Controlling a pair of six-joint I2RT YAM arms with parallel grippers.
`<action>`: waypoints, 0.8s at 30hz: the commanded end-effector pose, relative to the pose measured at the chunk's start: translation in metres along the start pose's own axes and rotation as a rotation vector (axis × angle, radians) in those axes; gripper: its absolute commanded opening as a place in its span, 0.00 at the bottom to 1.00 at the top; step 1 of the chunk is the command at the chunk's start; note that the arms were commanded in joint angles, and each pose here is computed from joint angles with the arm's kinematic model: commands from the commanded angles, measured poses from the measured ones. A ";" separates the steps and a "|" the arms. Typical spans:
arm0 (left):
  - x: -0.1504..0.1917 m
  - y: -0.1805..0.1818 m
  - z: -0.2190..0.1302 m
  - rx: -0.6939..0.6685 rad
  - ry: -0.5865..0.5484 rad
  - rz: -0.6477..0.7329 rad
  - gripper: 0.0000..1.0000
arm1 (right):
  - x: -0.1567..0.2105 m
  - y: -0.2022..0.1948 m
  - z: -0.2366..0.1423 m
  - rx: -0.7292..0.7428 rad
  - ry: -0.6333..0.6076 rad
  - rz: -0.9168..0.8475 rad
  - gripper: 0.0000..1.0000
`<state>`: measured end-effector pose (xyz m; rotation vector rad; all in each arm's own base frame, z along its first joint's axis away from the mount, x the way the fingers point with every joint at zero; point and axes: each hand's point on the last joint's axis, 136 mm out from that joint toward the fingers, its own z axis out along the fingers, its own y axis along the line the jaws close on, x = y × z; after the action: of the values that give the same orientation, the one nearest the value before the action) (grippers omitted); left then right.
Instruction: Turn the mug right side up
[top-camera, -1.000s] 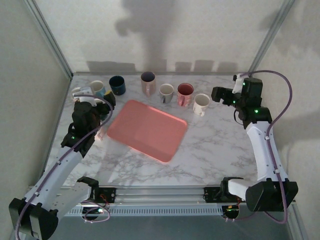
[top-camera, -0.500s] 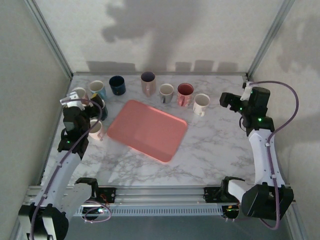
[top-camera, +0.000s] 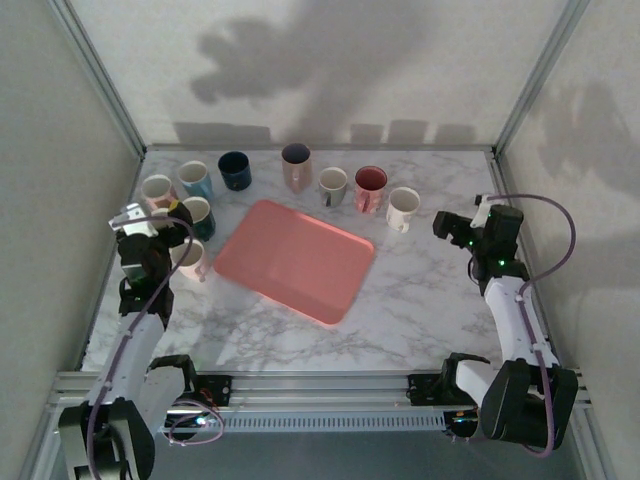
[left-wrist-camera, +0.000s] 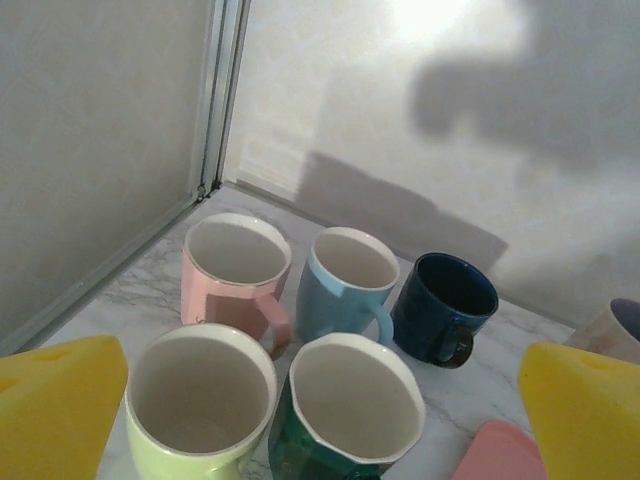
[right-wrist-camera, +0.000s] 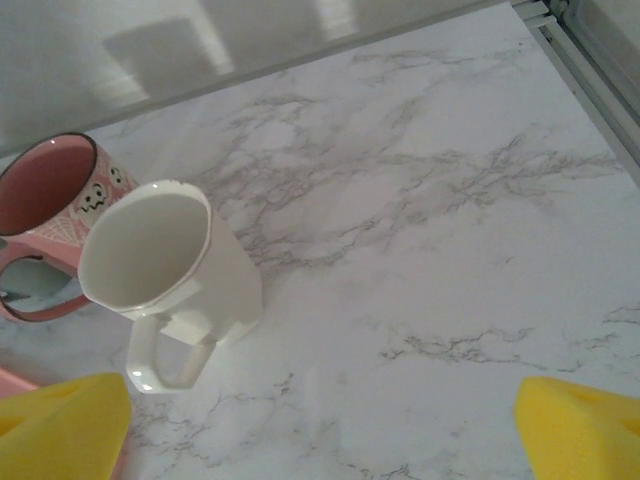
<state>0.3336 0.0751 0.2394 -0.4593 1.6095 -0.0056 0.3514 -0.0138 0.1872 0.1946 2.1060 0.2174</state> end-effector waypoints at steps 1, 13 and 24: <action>-0.001 -0.003 0.006 0.043 -0.040 0.023 0.99 | -0.006 -0.002 0.006 -0.007 -0.074 -0.051 0.99; 0.047 0.011 0.020 0.042 -0.042 0.020 0.99 | 0.009 -0.003 0.018 0.017 -0.138 -0.101 0.99; 0.073 0.008 0.028 0.068 -0.034 0.031 0.97 | 0.033 0.016 0.051 0.007 -0.143 -0.212 0.99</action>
<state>0.3575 0.0724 0.1505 -0.4100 1.6538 -0.0223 0.3689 0.0166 0.1311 -0.0007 2.0381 0.1143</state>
